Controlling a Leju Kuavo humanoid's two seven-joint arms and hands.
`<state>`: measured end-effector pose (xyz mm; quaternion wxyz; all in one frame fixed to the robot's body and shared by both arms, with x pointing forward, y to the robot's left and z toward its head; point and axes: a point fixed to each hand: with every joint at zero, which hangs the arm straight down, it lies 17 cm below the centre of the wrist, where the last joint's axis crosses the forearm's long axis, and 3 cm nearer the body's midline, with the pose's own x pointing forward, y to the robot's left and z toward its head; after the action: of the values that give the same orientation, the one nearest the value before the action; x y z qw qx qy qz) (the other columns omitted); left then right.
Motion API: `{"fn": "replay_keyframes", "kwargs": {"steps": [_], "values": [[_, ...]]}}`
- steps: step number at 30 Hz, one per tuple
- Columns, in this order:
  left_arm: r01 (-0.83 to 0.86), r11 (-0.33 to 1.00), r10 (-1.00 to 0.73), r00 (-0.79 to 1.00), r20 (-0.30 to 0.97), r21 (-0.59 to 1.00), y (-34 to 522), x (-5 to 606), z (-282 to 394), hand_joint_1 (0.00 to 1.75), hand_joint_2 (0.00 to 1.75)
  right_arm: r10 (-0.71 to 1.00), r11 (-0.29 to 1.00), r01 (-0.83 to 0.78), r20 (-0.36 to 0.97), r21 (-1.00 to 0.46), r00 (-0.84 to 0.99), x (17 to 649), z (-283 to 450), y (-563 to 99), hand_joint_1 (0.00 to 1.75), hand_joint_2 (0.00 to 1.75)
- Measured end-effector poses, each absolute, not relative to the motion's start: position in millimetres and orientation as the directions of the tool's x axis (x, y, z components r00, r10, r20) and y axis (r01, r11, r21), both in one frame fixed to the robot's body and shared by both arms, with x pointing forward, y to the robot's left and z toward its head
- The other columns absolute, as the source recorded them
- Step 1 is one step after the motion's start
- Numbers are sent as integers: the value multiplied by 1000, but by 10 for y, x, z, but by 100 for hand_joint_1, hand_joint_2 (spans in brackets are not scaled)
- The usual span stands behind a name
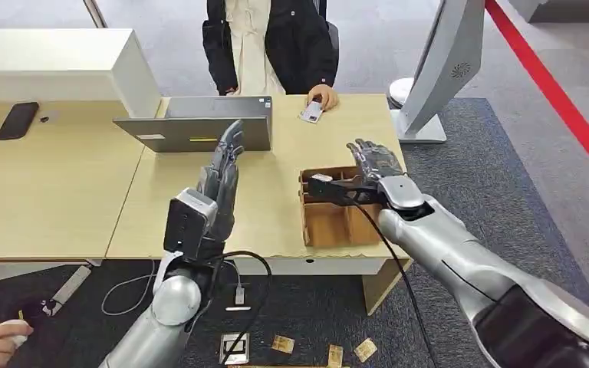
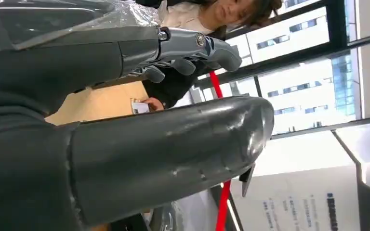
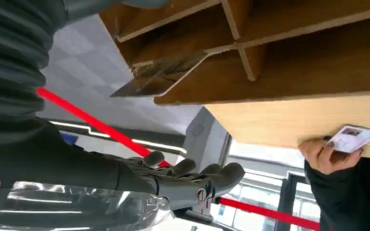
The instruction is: Pass the card to the sensor for recognition and then transmit it.
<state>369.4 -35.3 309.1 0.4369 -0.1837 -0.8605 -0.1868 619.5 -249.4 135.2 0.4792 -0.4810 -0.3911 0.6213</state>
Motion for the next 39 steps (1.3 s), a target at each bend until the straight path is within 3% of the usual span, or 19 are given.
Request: {"fn": "replay_keyframes", "kwargs": {"steps": [10,32,33,34,35,39], "values": [[469,867,135,-545,827,168,-344,3710,3060,0,0,957,-277,-193,-288,-941,30,6219,1437,-2729,0,175],[449,879,129,-549,826,161,-304,3736,3066,0,0,949,-296,-175,-310,-939,61,6248,1516,-2843,0,175],[449,879,129,-549,826,161,-304,3736,3066,0,0,949,-296,-175,-310,-939,61,6248,1516,-2846,9,175],[449,879,129,-549,826,161,-304,3736,3066,0,0,949,-296,-175,-311,-939,61,6248,1516,-2849,164,175],[449,879,129,-549,826,161,-304,3736,3066,0,0,948,-296,-175,-311,-939,62,6248,1516,-2851,175,175],[449,879,129,-550,825,161,-303,3736,3067,0,0,951,-291,-161,-304,-943,56,6258,1537,-2831,175,175]]}}
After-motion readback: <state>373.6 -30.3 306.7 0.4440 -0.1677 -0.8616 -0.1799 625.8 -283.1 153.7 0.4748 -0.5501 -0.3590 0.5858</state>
